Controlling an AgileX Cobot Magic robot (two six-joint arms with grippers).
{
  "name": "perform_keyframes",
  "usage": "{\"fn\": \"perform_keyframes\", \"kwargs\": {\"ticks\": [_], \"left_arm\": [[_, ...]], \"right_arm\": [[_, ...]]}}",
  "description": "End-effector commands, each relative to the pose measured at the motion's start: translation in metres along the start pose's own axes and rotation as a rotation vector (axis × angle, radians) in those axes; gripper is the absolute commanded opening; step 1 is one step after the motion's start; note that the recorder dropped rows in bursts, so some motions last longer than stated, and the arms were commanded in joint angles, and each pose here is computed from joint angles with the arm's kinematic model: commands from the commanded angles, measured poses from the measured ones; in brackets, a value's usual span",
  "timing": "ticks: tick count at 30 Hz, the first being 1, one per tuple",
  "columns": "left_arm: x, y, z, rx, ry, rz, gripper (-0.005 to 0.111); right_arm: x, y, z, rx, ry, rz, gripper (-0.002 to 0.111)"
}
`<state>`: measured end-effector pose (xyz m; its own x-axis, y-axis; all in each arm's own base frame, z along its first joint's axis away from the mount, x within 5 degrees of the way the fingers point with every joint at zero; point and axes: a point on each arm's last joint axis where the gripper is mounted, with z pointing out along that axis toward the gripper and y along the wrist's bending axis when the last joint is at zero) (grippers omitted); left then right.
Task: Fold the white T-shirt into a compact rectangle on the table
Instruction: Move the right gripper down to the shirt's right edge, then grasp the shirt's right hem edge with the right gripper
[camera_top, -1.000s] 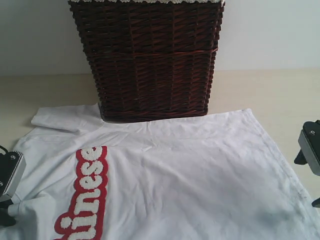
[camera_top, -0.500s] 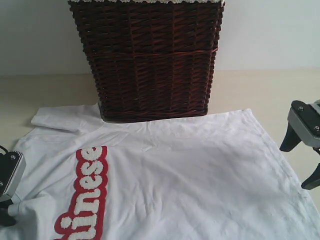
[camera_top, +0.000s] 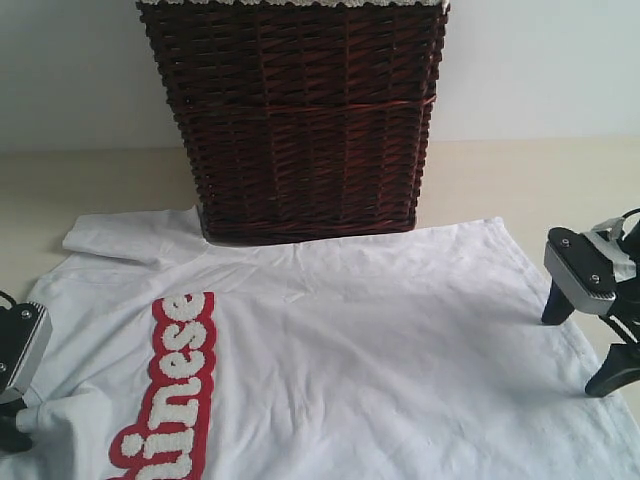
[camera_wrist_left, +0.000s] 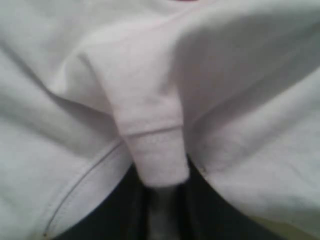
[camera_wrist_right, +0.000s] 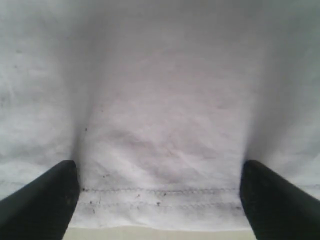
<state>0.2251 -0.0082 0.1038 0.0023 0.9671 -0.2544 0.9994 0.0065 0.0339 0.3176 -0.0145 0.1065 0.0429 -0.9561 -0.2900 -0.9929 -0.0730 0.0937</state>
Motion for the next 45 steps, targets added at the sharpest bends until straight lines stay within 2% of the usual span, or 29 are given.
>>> {"fn": "perform_keyframes", "kwargs": {"ticks": [1, 6, 9, 13, 15, 17, 22, 25, 31, 35, 37, 40, 45], "left_arm": [[0.019, 0.0, 0.021, -0.06, 0.144, 0.083, 0.0], [0.019, 0.0, 0.021, -0.06, 0.144, 0.083, 0.0], [0.019, 0.0, 0.021, -0.06, 0.144, 0.083, 0.0], [0.019, 0.0, 0.021, -0.06, 0.144, 0.083, 0.0], [0.019, 0.0, 0.021, -0.06, 0.144, 0.083, 0.0], [0.019, 0.0, 0.021, -0.06, 0.144, 0.083, 0.0], [0.019, 0.0, 0.021, -0.06, 0.144, 0.083, 0.0], [0.019, 0.0, 0.021, -0.06, 0.144, 0.083, 0.0], [0.019, 0.0, 0.021, -0.06, 0.144, 0.083, 0.0], [0.019, 0.0, 0.021, -0.06, 0.144, 0.083, 0.0], [0.019, 0.0, 0.021, -0.06, 0.144, 0.083, 0.0], [0.019, 0.0, 0.021, -0.06, 0.144, 0.083, 0.0], [0.019, 0.0, 0.021, -0.06, 0.144, 0.083, 0.0]], "right_arm": [[0.009, 0.003, 0.016, -0.06, 0.048, 0.003, 0.073], [0.011, 0.003, 0.015, -0.064, 0.062, -0.003, 0.031], [0.012, 0.004, 0.015, -0.071, 0.083, 0.013, 0.021], [0.013, 0.004, 0.015, -0.073, 0.09, 0.021, 0.017], [0.013, 0.005, 0.015, -0.078, 0.084, 0.025, 0.018], [0.012, 0.005, 0.015, -0.077, 0.083, 0.026, 0.024], [0.012, 0.003, 0.015, -0.063, 0.076, 0.035, 0.06], [0.013, 0.0, 0.015, -0.024, 0.089, 0.04, 0.071], [0.01, -0.007, -0.004, 0.112, 0.124, 0.025, 0.074], [-0.006, -0.005, -0.033, 0.215, 0.057, 0.057, 0.074], [-0.016, -0.004, -0.046, 0.268, -0.003, 0.097, 0.074], [-0.028, -0.002, -0.061, 0.318, -0.125, 0.246, 0.074], [-0.038, -0.004, -0.073, 0.381, -0.232, 0.38, 0.074]]}}
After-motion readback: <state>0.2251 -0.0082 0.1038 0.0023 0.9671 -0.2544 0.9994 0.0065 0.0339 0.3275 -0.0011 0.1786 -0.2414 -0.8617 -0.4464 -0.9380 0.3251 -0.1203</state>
